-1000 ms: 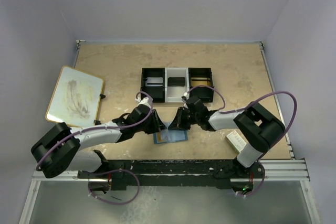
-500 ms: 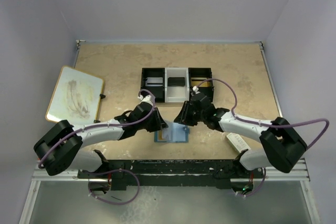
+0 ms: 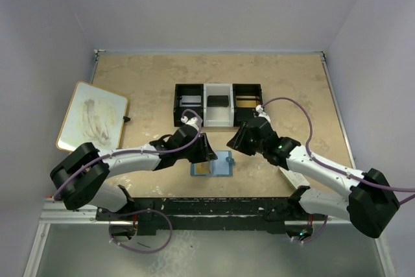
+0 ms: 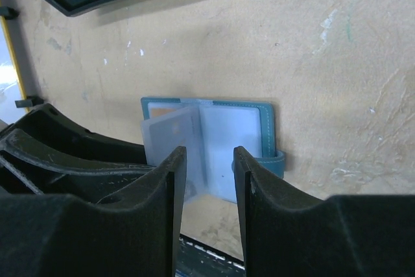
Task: Take the credit cards out of the card holder
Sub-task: Adjust the card holder at the center of the board.
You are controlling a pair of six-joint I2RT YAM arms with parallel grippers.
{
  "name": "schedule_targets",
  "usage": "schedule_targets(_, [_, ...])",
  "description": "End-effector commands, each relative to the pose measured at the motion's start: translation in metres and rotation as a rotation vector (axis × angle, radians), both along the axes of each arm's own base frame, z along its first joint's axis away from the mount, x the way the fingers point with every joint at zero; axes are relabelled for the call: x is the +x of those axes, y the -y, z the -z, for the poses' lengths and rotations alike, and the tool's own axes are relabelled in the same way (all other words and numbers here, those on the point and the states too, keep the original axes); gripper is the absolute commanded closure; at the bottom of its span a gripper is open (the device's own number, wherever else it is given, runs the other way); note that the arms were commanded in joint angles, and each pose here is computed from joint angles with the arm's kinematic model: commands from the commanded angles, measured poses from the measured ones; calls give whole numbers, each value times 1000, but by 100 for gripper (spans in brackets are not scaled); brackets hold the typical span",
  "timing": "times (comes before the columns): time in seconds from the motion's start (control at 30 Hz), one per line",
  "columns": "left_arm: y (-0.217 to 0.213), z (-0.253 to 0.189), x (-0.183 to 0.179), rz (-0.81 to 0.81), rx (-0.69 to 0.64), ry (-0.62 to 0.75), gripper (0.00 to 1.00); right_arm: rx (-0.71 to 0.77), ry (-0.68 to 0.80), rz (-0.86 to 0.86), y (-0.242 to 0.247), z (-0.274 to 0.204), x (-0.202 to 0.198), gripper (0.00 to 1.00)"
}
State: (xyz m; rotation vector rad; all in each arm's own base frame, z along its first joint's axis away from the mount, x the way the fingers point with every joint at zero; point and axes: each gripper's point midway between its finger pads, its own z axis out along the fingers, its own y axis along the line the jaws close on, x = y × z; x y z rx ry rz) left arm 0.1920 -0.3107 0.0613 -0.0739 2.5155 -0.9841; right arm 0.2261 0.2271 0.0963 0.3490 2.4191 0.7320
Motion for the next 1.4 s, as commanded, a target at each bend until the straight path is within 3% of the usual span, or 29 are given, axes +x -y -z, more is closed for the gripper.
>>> schedule_targets(0.0, [19, -18, 5, 44, -36, 56, 64, 4, -12, 49, 10, 4, -4, 61])
schedule_targets(0.3, [20, -15, 5, 39, -16, 57, 64, 49, -8, 58, 12, 3, -10, 61])
schedule_targets(0.67, [6, -19, 9, 1, 33, 88, 60, 143, 6, -96, -20, -2, -14, 59])
schedule_targets(1.07, [-1, -34, 11, -17, 27, 131, 63, 162, -38, -165, -34, 13, -19, 57])
schedule_targets(1.23, [0, -34, 9, -4, 18, 132, 78, 177, -51, -222, -45, 15, -19, 56])
schedule_targets(1.37, [0, -35, 7, 8, 12, 134, 84, 183, -47, -246, -51, 14, -17, 52])
